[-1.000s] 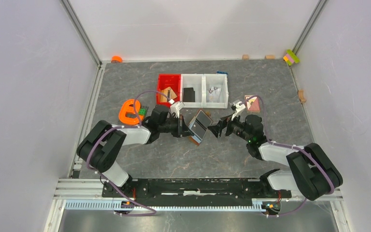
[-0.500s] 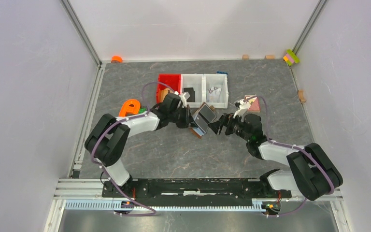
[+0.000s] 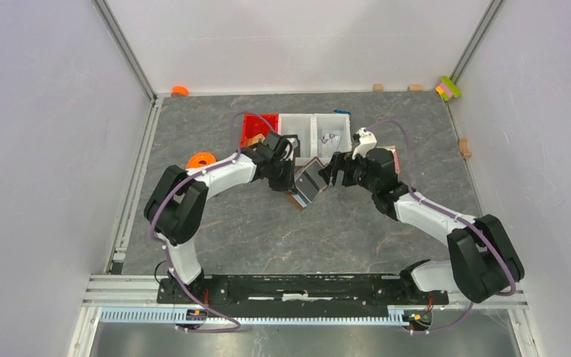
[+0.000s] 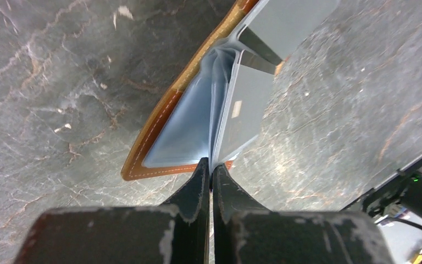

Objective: Take the credit cards out of the card holder
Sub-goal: Remove the credit card from the card holder.

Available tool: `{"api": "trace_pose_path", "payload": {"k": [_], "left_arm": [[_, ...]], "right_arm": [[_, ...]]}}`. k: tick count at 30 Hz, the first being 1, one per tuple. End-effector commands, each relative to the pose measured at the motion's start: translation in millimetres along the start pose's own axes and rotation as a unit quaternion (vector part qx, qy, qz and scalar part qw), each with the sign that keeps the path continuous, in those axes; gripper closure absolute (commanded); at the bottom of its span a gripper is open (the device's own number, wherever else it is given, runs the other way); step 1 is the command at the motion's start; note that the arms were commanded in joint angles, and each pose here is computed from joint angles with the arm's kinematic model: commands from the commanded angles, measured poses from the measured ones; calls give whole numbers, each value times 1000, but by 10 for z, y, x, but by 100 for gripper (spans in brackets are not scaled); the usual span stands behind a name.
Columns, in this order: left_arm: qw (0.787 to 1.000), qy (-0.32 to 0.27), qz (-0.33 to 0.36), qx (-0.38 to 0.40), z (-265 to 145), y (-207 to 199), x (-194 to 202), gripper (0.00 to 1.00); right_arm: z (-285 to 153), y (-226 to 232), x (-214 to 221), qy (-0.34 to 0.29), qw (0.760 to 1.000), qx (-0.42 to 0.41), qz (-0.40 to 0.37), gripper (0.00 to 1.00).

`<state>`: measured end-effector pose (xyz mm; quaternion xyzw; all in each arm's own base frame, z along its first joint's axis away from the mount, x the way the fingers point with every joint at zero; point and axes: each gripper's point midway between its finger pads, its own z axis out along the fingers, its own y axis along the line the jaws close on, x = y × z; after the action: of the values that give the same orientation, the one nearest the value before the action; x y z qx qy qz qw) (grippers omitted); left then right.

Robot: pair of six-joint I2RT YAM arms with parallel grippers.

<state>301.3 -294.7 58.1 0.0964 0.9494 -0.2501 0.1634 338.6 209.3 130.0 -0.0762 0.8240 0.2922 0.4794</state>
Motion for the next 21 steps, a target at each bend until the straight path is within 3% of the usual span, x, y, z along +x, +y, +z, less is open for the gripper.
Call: {"api": "trace_pose_path", "payload": {"k": [1, 3, 8, 16, 21], "left_arm": [[996, -19, 72, -41, 13, 103, 76, 98], [995, -28, 90, -40, -38, 48, 131, 98], [993, -23, 106, -45, -76, 51, 266, 96], [971, 69, 188, -129, 68, 71, 549, 98], [969, 56, 194, -143, 18, 99, 508, 98]], "right_arm": [[-89, -190, 160, -10, 999, 37, -10, 2], [-142, -18, 143, -32, 999, -11, -7, 3], [-273, -92, 201, -52, 999, 4, -7, 3], [-189, -187, 264, -11, 999, 28, -27, 3], [-153, -324, 337, 3, 998, 58, -38, 3]]}}
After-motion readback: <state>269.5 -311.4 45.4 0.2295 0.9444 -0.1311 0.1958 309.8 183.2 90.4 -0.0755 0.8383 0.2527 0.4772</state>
